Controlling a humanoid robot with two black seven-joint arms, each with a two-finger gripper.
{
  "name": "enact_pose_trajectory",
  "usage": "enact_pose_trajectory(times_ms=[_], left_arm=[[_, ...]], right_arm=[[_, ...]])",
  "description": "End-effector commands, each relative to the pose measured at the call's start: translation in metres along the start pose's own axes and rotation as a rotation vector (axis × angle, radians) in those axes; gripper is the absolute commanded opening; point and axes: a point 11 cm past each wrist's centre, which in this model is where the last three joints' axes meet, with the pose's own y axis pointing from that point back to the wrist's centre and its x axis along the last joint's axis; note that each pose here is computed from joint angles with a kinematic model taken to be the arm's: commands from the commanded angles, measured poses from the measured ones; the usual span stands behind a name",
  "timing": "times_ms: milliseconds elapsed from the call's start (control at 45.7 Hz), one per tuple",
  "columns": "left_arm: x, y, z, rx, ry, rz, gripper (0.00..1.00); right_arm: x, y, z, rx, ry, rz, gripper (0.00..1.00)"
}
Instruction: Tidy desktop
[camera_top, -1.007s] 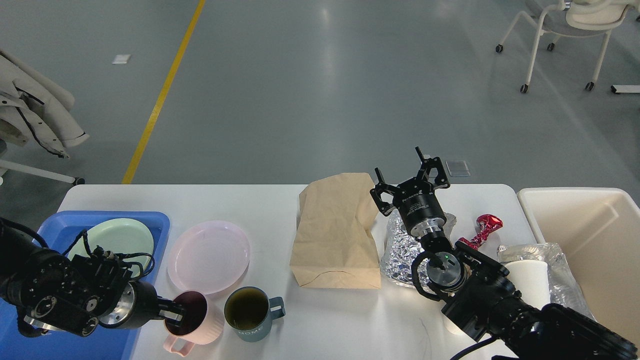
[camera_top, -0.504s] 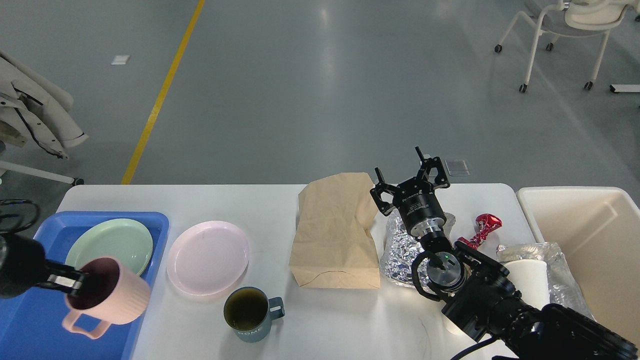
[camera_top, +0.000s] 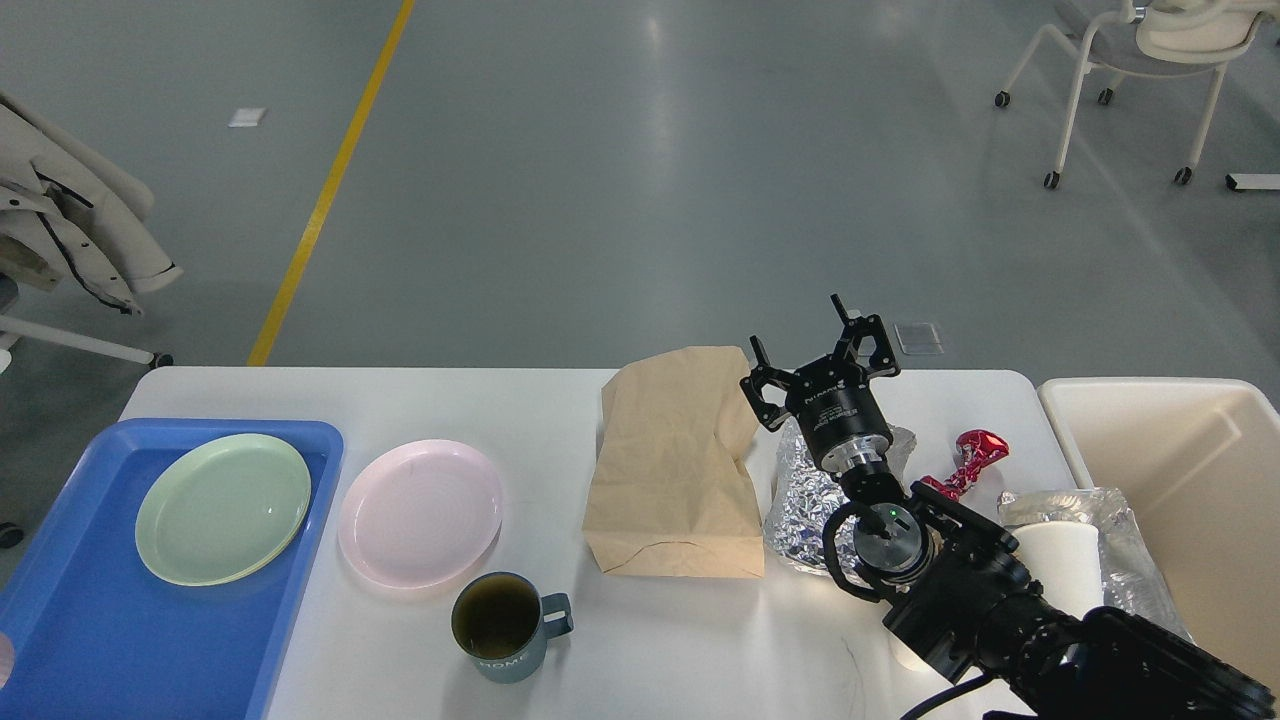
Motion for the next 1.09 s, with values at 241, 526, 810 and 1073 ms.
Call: enact_pose_trajectory(times_ms=[241, 526, 810, 1073], left_arm=[[-0.032, -0.049, -0.006, 0.022, 0.068, 0.030, 0.00], [-0.017, -0.058, 0.008, -0.003, 0.063, 0.060, 0.03], [-0.011, -0.061, 0.015, -0.029, 0.084, 0.087, 0.31], [-0.008, -0.056, 0.023, -0.117, 0.107, 0.072, 0.83]], right_arm=[[0.000, 0.000, 0.000, -0.001, 0.001, 0.000, 1.00], [0.000, 0.000, 0.000, 0.000, 0.000, 0.000, 1.00], [0.000, 0.000, 0.000, -0.001, 0.001, 0.000, 1.00], [0.000, 0.000, 0.000, 0.000, 0.000, 0.000, 1.00]])
